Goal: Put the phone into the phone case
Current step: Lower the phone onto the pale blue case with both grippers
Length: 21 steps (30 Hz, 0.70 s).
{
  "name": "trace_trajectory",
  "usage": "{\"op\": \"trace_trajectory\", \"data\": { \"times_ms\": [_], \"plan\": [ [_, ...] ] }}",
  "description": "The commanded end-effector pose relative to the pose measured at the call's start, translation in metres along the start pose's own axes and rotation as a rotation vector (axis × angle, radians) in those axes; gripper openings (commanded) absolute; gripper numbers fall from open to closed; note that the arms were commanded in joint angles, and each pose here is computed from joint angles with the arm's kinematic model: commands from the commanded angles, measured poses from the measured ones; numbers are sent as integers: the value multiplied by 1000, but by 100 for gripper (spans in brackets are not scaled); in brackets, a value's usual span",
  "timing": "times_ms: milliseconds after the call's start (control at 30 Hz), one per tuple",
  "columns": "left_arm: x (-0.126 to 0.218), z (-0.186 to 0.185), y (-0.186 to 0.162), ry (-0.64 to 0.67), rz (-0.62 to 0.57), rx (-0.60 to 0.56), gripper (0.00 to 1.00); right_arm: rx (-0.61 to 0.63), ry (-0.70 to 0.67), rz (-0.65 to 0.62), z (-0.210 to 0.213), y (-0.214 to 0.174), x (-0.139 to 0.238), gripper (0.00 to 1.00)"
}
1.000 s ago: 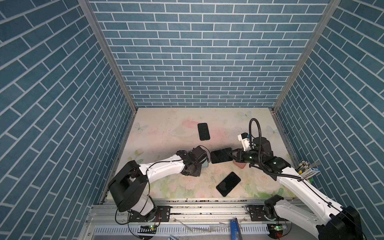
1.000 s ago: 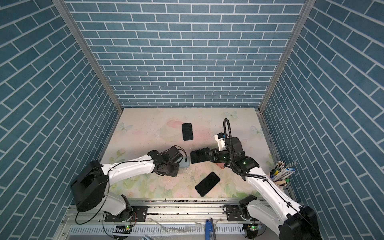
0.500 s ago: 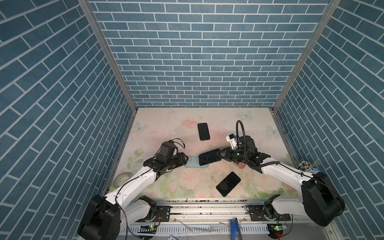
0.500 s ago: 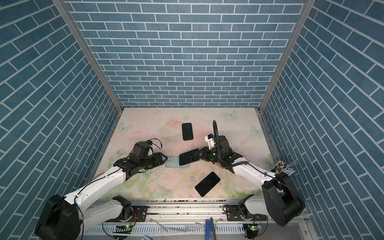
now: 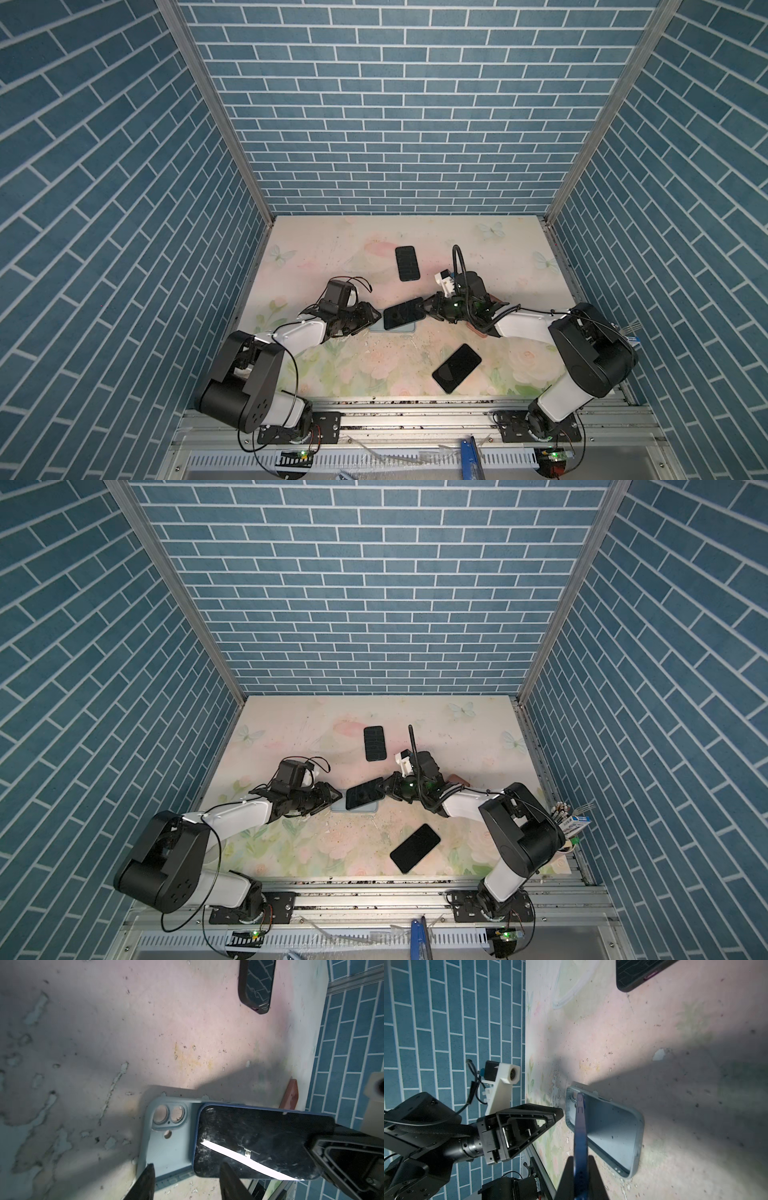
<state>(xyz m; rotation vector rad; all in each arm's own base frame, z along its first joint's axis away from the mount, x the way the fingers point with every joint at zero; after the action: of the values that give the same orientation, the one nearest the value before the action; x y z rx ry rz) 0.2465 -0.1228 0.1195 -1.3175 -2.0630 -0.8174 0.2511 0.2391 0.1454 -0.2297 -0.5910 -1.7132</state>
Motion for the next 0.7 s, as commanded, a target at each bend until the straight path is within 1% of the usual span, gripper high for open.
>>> {"op": "trace_trajectory", "data": {
  "times_ms": [0, 100, 267, 467, 667],
  "plan": [
    [2, 3, 2, 46, -4, -22, 52, 14, 77, -32, 18, 10, -2, 0],
    [2, 8, -1, 80, 2, -22, 52, 10, 70, -11, 17, 7, -4, 0],
    [-4, 11, -1, 76, 15, -21, 52, 17, 49, 13, 13, 2, -8, 0],
    [-17, 12, 1, 34, 46, 3, 50, 14, 28, 32, 9, -3, -22, 0],
    [-26, 8, -1, -25, 73, 23, 48, 10, 43, 52, 11, -7, -37, 0]
  ]
}}
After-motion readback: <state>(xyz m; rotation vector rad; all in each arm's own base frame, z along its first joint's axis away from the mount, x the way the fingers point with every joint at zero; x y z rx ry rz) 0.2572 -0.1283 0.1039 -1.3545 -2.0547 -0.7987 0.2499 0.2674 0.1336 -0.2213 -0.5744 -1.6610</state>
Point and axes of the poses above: each gripper's point midway between its finger pads, its own x axis back along the fingers, its own z axis along the line the jaws close on, y = z × x, the point moved 10 cm from there along x, back along the fingers, and after that the axes turned 1 degree about x, right-handed, at the moved point
